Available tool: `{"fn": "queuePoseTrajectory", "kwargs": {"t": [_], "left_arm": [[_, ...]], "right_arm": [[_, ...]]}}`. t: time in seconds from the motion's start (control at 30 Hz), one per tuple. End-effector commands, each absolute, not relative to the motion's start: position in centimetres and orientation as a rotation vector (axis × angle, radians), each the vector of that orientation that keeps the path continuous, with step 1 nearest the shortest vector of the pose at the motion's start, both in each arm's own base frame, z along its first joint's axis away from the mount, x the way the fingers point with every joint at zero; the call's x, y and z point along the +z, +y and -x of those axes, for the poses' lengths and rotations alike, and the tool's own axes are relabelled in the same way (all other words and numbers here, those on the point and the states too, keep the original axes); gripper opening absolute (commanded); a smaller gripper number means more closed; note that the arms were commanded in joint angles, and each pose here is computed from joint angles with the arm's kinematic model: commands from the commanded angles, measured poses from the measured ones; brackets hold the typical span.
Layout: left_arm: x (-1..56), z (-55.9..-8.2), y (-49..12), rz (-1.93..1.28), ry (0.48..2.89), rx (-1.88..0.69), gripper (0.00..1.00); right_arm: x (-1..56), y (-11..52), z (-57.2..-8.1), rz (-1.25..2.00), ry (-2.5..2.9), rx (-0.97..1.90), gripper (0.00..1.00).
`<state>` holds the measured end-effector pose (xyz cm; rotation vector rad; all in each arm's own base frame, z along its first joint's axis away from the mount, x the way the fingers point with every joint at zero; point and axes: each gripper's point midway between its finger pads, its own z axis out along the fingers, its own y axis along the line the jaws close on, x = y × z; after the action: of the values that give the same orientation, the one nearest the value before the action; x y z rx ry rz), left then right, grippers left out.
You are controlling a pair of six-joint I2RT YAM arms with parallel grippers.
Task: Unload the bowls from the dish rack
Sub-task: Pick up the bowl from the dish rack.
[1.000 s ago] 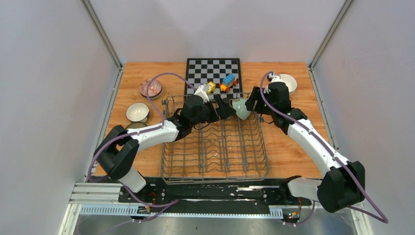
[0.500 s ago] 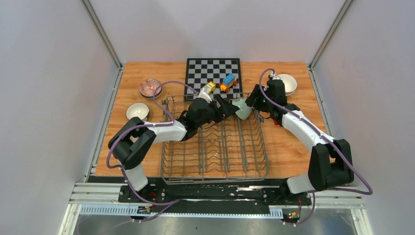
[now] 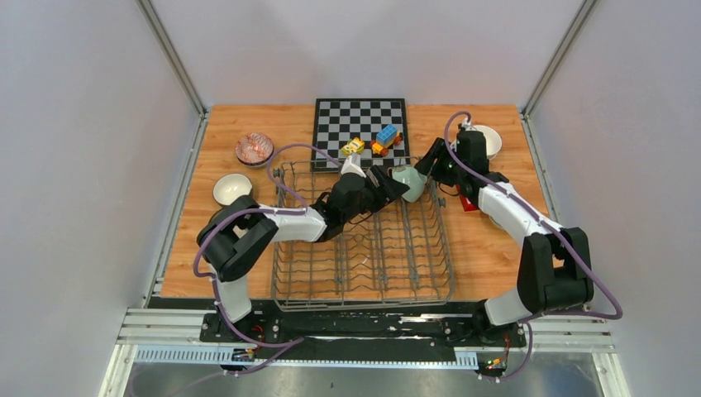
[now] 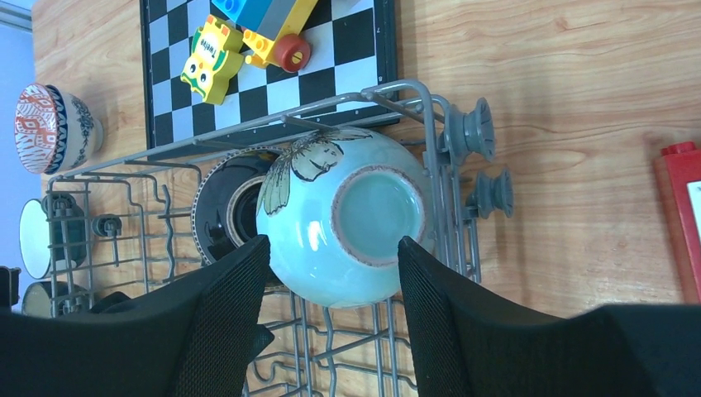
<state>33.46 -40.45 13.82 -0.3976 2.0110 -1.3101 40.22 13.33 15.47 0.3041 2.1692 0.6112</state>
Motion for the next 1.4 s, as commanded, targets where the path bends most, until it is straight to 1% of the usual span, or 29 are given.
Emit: {"fn": "queuePoseTrajectory", "kwargs": {"t": [0.0,0.23,0.43,0.63,0.7,0.9,1.0,1.17,1.37], "left_arm": [[14.0,-34.9,-40.8,0.431,1.965,-1.274,0.74],[13.4,-35.5,-41.4,0.429,1.967,-1.266,0.7],[12.6,-35.9,-41.6,0.41,1.978,-1.239,0.69],[13.1,-36.1,-42.8,0.358,1.958,-1.272,0.6],[12.9,-36.1,-43.0,0.349,1.962,-1.272,0.59],[12.8,-36.0,-43.6,0.317,1.966,-1.284,0.59],[12.3,-35.9,-43.2,0.308,1.987,-1.25,0.6],[12.2,-35.9,-41.7,0.27,1.991,-1.125,0.67],[11.6,-36.0,-40.8,0.243,1.994,-0.988,0.69]], "right_arm": [[16.2,13.6,-41.1,-0.326,2.152,0.664,0.62],[15.5,13.7,-41.4,-0.368,2.173,0.711,0.62],[15.2,13.8,-41.6,-0.378,2.181,0.727,0.62],[15.1,13.8,-41.5,-0.396,2.186,0.753,0.62],[15.0,13.6,-41.5,-0.401,2.187,0.745,0.62],[14.7,13.5,-41.3,-0.403,2.193,0.752,0.62],[14.7,13.3,-41.3,-0.407,2.193,0.752,0.62],[14.6,13.5,-41.4,-0.396,2.193,0.765,0.62],[14.4,13.6,-41.2,-0.392,2.199,0.773,0.62]]}}
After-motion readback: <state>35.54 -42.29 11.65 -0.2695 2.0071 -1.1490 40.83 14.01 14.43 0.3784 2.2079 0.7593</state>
